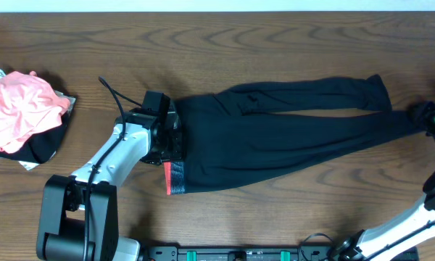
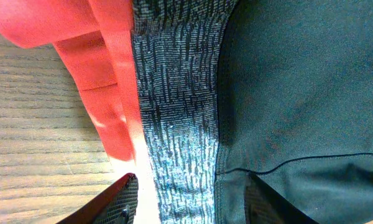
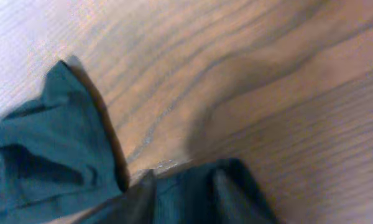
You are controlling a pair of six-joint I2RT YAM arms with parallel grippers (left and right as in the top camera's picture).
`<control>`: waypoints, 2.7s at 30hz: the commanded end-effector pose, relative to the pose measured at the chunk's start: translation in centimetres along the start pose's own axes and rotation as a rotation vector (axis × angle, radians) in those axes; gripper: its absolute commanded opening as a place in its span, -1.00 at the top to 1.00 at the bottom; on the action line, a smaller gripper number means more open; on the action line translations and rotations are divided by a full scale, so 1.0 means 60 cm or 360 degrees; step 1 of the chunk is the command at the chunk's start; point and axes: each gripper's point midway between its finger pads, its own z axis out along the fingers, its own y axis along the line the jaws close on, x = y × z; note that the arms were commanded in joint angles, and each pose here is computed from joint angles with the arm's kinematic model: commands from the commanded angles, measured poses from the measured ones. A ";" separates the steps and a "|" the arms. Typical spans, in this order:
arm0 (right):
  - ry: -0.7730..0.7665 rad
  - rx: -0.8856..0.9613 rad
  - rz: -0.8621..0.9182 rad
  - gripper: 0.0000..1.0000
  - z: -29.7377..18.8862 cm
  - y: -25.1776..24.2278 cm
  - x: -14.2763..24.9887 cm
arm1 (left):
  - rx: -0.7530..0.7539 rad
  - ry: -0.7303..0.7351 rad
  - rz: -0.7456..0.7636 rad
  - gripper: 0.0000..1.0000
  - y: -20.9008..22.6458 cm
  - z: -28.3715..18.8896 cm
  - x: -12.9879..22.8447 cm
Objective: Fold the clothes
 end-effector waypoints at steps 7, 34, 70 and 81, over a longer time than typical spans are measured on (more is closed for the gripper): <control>-0.0080 0.0064 0.0074 -0.02 -0.037 -0.042 -0.021 | -0.0022 0.0037 0.0004 -0.11 0.006 0.008 0.010; 0.0109 -0.0014 -0.0024 0.36 -0.035 -0.075 0.048 | -0.0020 0.0023 0.0007 -0.10 0.005 0.008 0.006; 0.0694 0.0529 0.0989 0.78 -0.142 -0.227 0.258 | -0.0013 -0.0007 0.0013 -0.11 0.003 0.008 -0.002; 0.0625 0.0431 0.0984 0.56 -0.154 -0.200 0.229 | -0.0004 -0.0050 0.0022 -0.10 0.000 0.006 -0.014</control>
